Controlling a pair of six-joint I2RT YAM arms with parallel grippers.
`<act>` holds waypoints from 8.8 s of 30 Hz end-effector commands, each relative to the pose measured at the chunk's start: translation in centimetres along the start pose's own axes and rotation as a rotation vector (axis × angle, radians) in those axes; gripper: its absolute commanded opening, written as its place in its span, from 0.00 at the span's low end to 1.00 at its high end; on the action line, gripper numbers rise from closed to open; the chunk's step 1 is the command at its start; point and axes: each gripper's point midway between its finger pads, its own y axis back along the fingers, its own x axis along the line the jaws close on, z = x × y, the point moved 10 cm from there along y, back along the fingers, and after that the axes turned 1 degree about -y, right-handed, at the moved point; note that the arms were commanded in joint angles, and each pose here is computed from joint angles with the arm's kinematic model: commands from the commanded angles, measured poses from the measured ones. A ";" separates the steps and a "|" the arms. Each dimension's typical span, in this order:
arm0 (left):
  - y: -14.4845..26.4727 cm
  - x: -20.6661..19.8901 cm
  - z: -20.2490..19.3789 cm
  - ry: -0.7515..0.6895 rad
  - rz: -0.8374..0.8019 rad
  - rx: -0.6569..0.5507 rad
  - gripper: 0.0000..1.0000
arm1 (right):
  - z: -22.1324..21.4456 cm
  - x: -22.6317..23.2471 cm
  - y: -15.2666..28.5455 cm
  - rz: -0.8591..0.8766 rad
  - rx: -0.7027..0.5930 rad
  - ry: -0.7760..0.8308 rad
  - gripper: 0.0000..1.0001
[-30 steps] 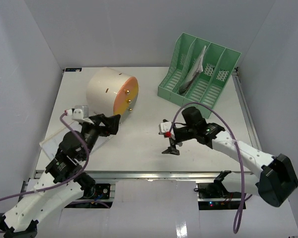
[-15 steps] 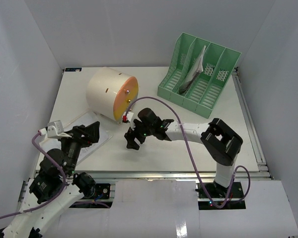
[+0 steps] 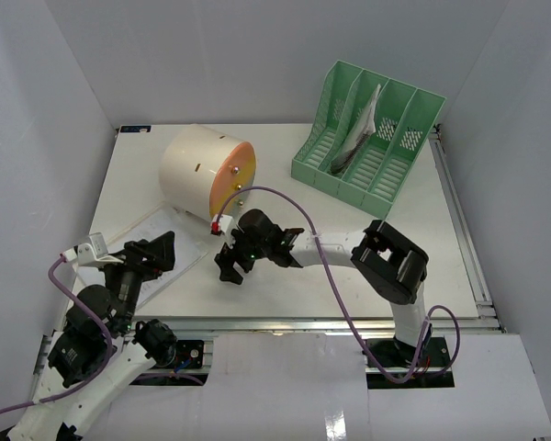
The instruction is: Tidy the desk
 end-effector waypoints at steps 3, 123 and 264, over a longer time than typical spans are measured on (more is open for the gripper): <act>-0.1 0.5 -0.7 -0.018 0.058 0.026 0.95 | 1.8 1.3 0.4 -0.055 -0.040 0.490 0.85; -0.4 -3.3 1.8 -0.179 -0.185 0.158 0.98 | 17.5 3.0 4.5 -0.187 -0.259 1.495 0.08; -31.8 -25.8 -0.3 -0.596 -0.774 0.023 0.00 | -3.3 -4.5 36.9 -0.283 -0.310 0.274 0.76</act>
